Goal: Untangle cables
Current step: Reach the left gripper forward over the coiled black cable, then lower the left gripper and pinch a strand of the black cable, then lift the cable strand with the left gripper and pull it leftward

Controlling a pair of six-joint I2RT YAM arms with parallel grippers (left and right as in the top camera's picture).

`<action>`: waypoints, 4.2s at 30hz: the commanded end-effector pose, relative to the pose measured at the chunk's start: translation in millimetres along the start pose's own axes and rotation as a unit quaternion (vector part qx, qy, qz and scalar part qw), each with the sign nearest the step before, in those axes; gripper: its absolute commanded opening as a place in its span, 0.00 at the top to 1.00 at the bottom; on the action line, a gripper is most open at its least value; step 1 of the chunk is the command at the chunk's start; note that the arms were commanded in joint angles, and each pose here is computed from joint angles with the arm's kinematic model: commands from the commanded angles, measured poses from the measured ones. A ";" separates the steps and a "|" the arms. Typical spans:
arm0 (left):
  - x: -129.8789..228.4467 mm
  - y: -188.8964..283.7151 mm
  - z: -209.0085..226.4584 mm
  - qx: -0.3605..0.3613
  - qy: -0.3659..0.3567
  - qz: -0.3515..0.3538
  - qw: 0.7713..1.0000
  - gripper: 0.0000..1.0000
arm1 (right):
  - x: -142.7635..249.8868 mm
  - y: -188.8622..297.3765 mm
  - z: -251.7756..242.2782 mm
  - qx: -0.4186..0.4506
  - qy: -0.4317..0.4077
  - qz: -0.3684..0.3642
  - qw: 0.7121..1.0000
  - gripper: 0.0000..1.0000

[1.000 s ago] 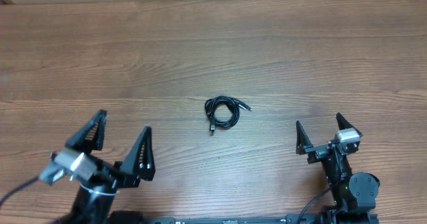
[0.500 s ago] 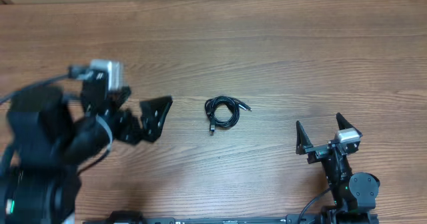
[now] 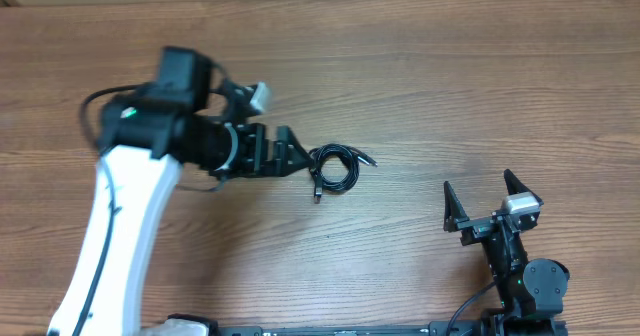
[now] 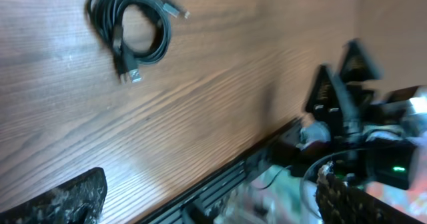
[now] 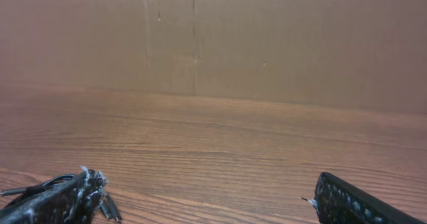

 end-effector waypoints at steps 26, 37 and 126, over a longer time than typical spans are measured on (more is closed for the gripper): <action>-56.3 -185.9 110.9 -0.046 -0.020 0.091 0.995 0.16 | 2.0 -0.2 -0.9 0.002 0.001 -0.002 1.000 0.00; -51.4 -212.6 130.0 -0.046 -0.008 0.107 0.993 0.64 | 2.1 -0.2 -0.9 0.002 0.001 -0.001 1.000 0.00; -157.5 105.9 67.4 -0.322 0.112 -0.182 0.922 0.96 | 2.1 -0.2 -0.9 0.002 0.001 -0.001 1.000 0.00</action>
Point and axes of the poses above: each gripper's point midway between its finger pads, its own y axis back along the fingers, its own z axis along the line the jaws close on, x = y × z, the point moved 3 cm from there along y, back along the fingers, and after that the axes turned 15 degrees about -y, right-handed, at the moved point
